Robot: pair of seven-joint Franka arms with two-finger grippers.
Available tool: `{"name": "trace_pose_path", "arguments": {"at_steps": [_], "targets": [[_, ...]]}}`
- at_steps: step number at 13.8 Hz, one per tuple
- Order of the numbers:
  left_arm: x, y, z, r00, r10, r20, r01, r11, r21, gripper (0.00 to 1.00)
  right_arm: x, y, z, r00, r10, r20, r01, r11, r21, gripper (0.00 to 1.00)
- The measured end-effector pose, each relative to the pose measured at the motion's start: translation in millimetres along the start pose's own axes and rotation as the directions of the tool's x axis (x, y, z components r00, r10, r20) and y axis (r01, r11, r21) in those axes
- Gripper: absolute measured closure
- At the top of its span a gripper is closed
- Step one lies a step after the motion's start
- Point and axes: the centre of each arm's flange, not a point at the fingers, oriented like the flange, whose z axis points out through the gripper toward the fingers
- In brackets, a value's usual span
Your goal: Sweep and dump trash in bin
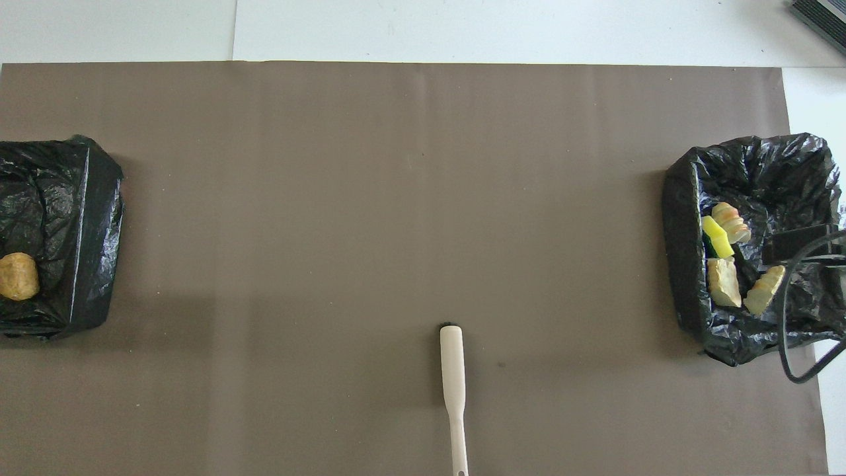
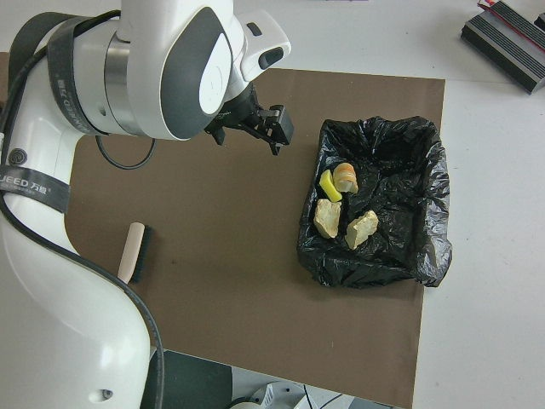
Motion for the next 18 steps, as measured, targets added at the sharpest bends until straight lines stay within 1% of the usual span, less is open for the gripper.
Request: {"name": "trace_pose_path", "arguments": {"at_steps": [2,4,6,7,9,11,14,16,18], "targets": [[20.1,1.0,-13.7,0.995,-0.036,-0.096,0.034,0.999,-0.021,0.69,0.0,0.0,0.0,1.000,0.000,0.000,0.000,1.000,0.000,0.00],[41.0,4.2,-24.8,0.973,-0.102,-0.206,0.090,0.993,-0.071,0.69,0.0,0.0,0.0,1.000,0.000,0.000,0.000,1.000,0.000,0.00],[64.3,8.2,-37.9,0.928,-0.152,-0.341,0.113,0.985,-0.132,0.69,0.0,0.0,0.0,1.000,0.000,0.000,0.000,1.000,0.000,0.00],[77.6,9.9,-47.8,0.896,-0.184,-0.405,0.126,0.978,-0.165,0.69,0.0,0.0,0.0,1.000,0.000,0.000,0.000,1.000,0.000,0.00],[108.0,13.2,-77.4,0.835,-0.280,-0.473,0.184,0.953,-0.239,0.69,0.0,0.0,0.0,1.000,0.000,0.000,0.000,1.000,0.000,0.00],[146.8,17.9,-119.0,0.763,-0.388,-0.517,0.249,0.915,-0.318,0.69,0.0,0.0,0.0,1.000,0.000,0.000,0.000,1.000,0.000,0.00],[209.8,29.9,-187.6,0.621,-0.575,-0.532,0.342,0.810,-0.476,0.69,0.0,0.0,0.0,1.000,0.000,0.000,0.000,1.000,0.000,0.00],[248.0,39.0,-232.7,0.513,-0.687,-0.515,0.390,0.721,-0.573,0.69,0.0,0.0,0.0,1.000,0.000,0.000,0.000,1.000,0.000,0.00],[299.0,50.0,-275.2,0.426,-0.777,-0.464,0.439,0.626,-0.644,0.69,0.0,0.0,0.0,1.000,0.000,0.000,0.000,1.000,0.000,0.00]]}}
